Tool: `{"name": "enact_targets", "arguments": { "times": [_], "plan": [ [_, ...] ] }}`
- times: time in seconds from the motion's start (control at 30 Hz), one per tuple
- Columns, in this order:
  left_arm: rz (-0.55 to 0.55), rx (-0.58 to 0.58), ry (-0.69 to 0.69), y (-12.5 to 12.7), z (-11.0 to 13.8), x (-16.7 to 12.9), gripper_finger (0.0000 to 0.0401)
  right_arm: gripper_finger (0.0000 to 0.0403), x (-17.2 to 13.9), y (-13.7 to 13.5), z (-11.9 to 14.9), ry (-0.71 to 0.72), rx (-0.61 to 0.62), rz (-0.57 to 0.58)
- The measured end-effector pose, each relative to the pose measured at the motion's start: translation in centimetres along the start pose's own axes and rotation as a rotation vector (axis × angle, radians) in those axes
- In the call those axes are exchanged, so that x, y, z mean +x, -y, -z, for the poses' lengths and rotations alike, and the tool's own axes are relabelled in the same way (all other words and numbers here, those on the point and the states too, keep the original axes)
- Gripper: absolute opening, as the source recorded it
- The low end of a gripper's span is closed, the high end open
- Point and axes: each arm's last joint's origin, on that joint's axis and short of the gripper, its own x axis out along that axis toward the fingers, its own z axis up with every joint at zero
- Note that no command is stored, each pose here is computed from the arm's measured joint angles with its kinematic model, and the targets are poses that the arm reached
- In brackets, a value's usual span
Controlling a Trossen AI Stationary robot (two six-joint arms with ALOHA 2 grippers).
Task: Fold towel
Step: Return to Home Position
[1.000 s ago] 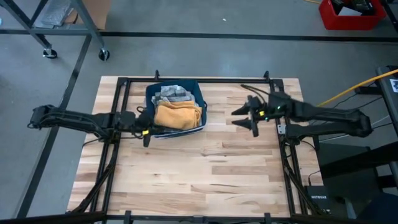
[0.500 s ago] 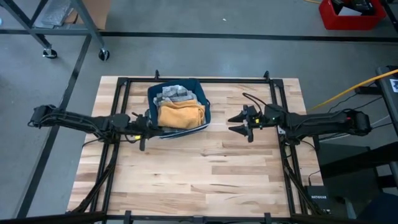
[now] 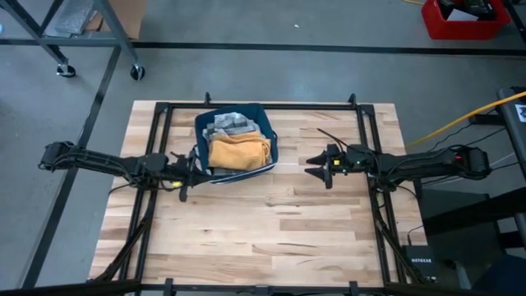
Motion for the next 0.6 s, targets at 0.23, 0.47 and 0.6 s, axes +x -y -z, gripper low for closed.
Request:
{"name": "enact_targets", "arguments": {
  "times": [0.23,0.47,0.6],
  "plan": [
    [-0.005,0.072,-0.011,-0.1,0.1,0.0,0.0001,0.0223,-0.3,0.8,1.9,-0.061,0.007,0.027],
    [-0.007,0.065,-0.018,-0.1,0.1,0.0,0.0001,0.0223,-1.0,1.9,4.4,-0.124,0.084,0.081],
    [-0.008,0.069,-0.026,-0.1,0.2,0.0,0.0001,0.0223,-1.0,2.1,4.6,-0.131,0.056,0.117]
  ]
}}
